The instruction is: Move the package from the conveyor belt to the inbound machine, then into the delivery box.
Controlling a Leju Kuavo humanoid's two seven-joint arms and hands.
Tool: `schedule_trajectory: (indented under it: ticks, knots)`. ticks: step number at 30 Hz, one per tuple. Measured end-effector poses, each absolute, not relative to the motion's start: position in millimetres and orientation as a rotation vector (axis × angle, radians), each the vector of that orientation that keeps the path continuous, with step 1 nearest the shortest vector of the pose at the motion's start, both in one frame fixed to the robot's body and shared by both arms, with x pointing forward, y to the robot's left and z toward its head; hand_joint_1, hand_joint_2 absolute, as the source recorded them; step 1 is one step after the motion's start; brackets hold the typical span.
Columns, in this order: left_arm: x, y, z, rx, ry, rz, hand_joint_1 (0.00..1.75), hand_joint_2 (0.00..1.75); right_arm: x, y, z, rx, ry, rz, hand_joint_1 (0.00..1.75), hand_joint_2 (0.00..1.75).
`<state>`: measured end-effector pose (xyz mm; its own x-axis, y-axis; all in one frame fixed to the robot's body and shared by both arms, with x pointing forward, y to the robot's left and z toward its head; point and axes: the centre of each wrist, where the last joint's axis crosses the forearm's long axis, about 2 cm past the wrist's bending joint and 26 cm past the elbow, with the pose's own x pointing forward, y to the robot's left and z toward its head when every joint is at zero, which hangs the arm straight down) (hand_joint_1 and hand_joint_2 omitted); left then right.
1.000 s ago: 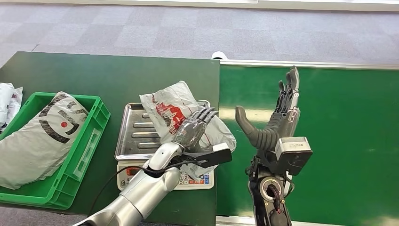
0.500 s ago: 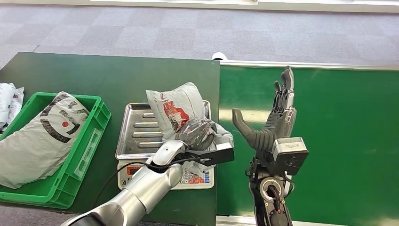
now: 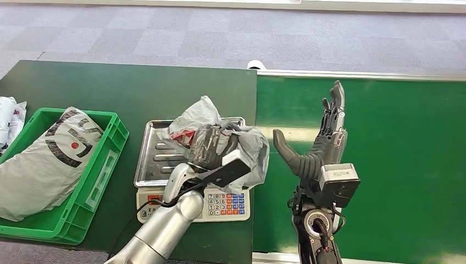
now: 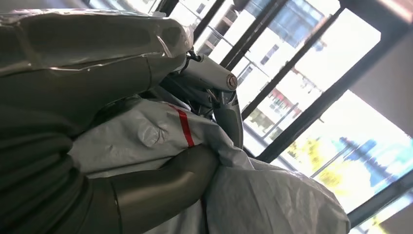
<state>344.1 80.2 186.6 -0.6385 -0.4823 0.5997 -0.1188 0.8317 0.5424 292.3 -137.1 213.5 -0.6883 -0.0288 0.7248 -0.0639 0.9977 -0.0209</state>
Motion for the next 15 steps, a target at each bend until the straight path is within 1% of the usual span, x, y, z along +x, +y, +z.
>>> schedule_trajectory:
  ticks: [2,4,8,11,15]
  knots:
    - [334.9,89.0,202.0,0.376,-2.34,-0.32,1.75,1.75,292.1,-138.3,212.5,0.052,-2.332,0.034,0.0,1.75]
    - [323.0,101.5,220.9,0.425,-2.48,-0.14,1.75,1.75,291.6,-139.7,210.9,0.039,-2.329,0.015,0.0,1.75]
    - [304.8,139.8,252.2,0.703,-2.714,-0.015,1.75,1.75,289.1,-142.0,204.8,0.005,-2.32,-0.016,0.0,1.75]
    - [304.9,187.4,259.6,0.992,-2.717,0.027,1.75,1.75,286.3,-144.5,197.3,-0.018,-2.304,-0.04,0.0,1.75]
    - [313.5,256.8,252.0,1.336,-2.55,0.023,1.75,1.75,284.1,-147.0,189.6,-0.022,-2.279,-0.058,0.0,1.75]
